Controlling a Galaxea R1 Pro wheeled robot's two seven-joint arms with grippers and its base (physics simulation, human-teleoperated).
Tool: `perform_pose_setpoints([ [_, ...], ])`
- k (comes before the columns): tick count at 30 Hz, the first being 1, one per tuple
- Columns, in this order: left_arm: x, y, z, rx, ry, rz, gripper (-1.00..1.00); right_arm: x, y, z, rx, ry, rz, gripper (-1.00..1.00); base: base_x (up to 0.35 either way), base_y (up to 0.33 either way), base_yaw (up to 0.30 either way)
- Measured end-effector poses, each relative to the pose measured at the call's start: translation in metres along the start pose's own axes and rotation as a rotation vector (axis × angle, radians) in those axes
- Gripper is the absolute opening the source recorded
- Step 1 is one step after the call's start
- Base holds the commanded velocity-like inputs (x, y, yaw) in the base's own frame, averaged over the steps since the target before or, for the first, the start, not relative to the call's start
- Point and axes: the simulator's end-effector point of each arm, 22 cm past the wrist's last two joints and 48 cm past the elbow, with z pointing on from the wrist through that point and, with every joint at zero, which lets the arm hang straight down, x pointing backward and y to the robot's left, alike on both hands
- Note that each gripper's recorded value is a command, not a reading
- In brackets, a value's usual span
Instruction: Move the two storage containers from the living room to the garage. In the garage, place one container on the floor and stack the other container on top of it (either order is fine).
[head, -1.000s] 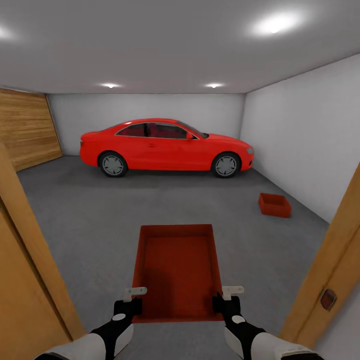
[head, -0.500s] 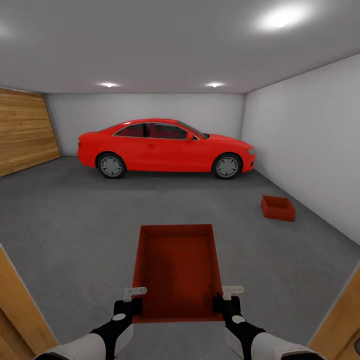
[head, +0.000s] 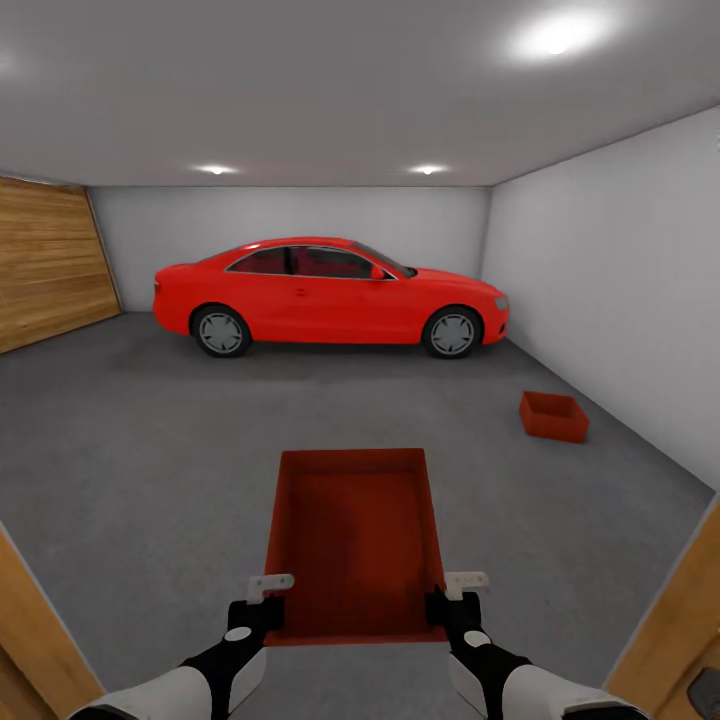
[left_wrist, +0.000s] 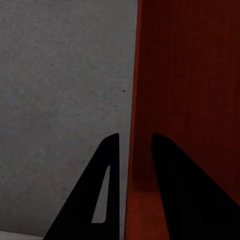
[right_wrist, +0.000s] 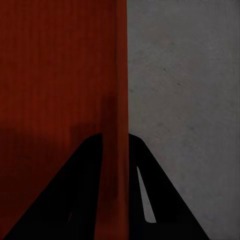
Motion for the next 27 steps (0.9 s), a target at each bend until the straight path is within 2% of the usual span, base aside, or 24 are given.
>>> perform_pose_setpoints([
  [6, 0.0001, 0.0000, -0.0004, 0.000, 0.000, -0.001, -1.00, -0.0001, 0.0000, -0.0004, 0.000, 0.000, 0.000, -1.00, 0.116, -0.002, 0.000],
  [27, 0.0001, 0.0008, -0.0004, 0.001, 0.000, -0.001, -1.00, -0.0002, 0.0006, -0.0006, 0.001, -0.001, -0.002, -1.00, 0.315, 0.000, 0.000],
])
